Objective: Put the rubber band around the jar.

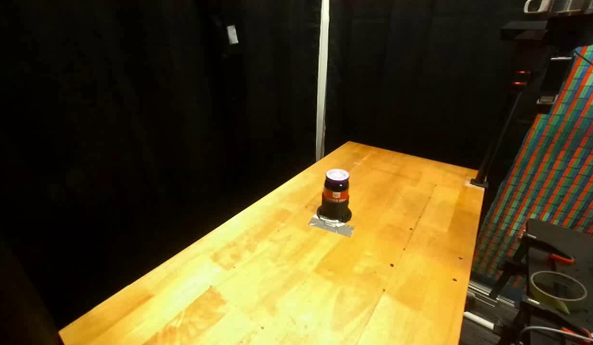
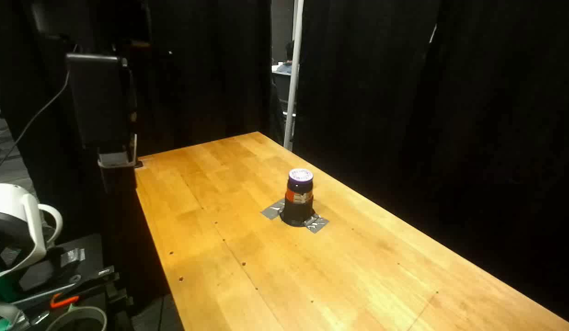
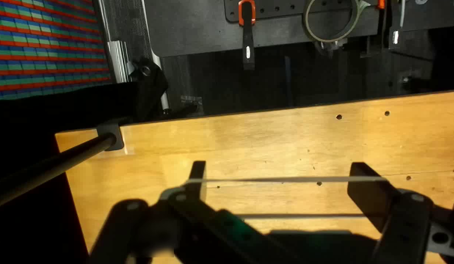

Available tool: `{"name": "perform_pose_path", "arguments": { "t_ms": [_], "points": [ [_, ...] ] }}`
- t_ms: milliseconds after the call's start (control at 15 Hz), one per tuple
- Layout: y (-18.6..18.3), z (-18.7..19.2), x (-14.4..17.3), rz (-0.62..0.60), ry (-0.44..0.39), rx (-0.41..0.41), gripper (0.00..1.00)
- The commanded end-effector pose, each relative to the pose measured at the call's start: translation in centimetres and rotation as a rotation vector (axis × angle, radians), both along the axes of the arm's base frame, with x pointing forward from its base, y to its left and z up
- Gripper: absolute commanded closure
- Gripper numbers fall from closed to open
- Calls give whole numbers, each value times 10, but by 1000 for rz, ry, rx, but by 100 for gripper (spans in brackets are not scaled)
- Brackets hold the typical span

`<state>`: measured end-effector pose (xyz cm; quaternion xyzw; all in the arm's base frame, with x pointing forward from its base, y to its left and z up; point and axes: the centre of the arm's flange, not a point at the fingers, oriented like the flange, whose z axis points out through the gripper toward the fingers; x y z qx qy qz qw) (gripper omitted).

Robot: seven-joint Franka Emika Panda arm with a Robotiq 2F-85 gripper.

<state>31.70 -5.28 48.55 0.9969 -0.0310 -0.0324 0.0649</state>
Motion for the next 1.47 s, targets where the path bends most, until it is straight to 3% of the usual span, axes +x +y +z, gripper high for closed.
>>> {"name": "perform_pose_path", "arguments": {
  "t_ms": [0, 267, 400, 800, 1133, 1400],
  "points": [
    [0, 1, 0, 0, -2, 0, 0],
    [0, 2, 0, 0, -4, 0, 0],
    [-4, -10, 19, 59, -47, 39, 0],
    [7, -64, 130, 232, -188, 193, 0],
    [46, -119, 210, 372, -158, 338, 0],
    [83, -160, 275, 400, -135, 403, 0]
  ]
}}
